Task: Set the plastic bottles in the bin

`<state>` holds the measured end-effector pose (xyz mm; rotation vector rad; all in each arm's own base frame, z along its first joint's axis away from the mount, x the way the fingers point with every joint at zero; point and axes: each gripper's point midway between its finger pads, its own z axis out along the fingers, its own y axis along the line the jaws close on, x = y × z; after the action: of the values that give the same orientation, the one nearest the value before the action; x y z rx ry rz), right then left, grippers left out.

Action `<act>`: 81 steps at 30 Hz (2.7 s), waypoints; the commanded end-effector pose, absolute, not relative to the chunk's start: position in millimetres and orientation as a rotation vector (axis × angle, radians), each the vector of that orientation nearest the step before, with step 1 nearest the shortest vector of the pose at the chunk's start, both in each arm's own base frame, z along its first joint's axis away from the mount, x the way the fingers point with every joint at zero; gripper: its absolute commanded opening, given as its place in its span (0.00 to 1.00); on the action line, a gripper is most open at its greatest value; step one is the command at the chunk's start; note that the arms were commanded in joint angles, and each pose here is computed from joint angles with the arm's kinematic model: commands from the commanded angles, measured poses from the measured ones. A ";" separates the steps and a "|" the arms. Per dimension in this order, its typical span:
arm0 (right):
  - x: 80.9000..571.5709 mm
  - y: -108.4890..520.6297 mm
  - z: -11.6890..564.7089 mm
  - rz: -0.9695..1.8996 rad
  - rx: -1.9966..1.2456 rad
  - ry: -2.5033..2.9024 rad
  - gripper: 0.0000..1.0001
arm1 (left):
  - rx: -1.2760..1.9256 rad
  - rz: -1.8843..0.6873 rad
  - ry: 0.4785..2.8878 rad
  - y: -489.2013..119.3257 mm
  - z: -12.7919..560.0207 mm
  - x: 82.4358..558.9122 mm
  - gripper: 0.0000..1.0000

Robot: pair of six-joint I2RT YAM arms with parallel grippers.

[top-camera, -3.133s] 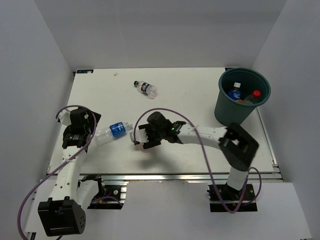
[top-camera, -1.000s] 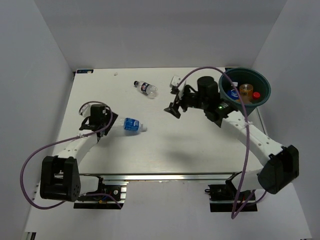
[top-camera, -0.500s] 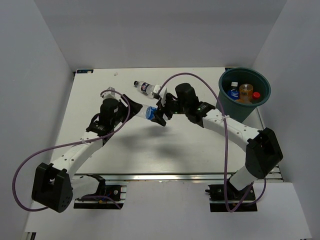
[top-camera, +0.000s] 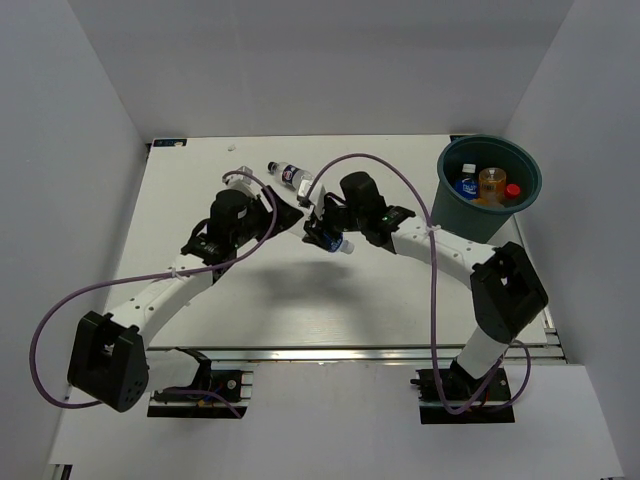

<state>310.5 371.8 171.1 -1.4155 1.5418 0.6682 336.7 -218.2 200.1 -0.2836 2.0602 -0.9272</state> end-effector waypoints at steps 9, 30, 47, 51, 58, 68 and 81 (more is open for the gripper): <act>353.4 344.1 226.4 0.468 -1.111 1.626 0.32 | -0.339 -0.795 1.869 -194.2 275.9 358.2 0.98; 429.8 20.9 441.8 0.081 -0.168 1.498 0.36 | -0.770 -0.375 1.900 -65.4 222.3 453.1 0.98; 434.4 -15.9 412.4 -0.062 -0.137 1.537 0.89 | -0.722 -0.563 2.063 -127.5 146.8 551.4 0.98; 420.8 -12.2 418.9 -0.049 -0.143 1.517 0.89 | -0.730 -0.580 2.087 -136.0 126.3 569.5 0.98; 396.0 12.8 420.4 0.063 -0.230 1.484 0.89 | -0.736 -0.646 2.104 -154.6 96.2 600.6 0.98; 402.2 9.9 408.4 0.043 -0.239 1.513 0.89 | -0.749 -0.727 2.033 -172.9 83.3 627.2 0.98; 421.0 6.3 385.0 0.032 -0.246 1.572 0.89 | -0.585 -0.577 2.104 -221.7 47.7 646.5 0.98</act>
<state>420.8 9.1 371.8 -0.2340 1.6165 0.0602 652.6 -221.2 56.0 -0.6210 2.0632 -0.6866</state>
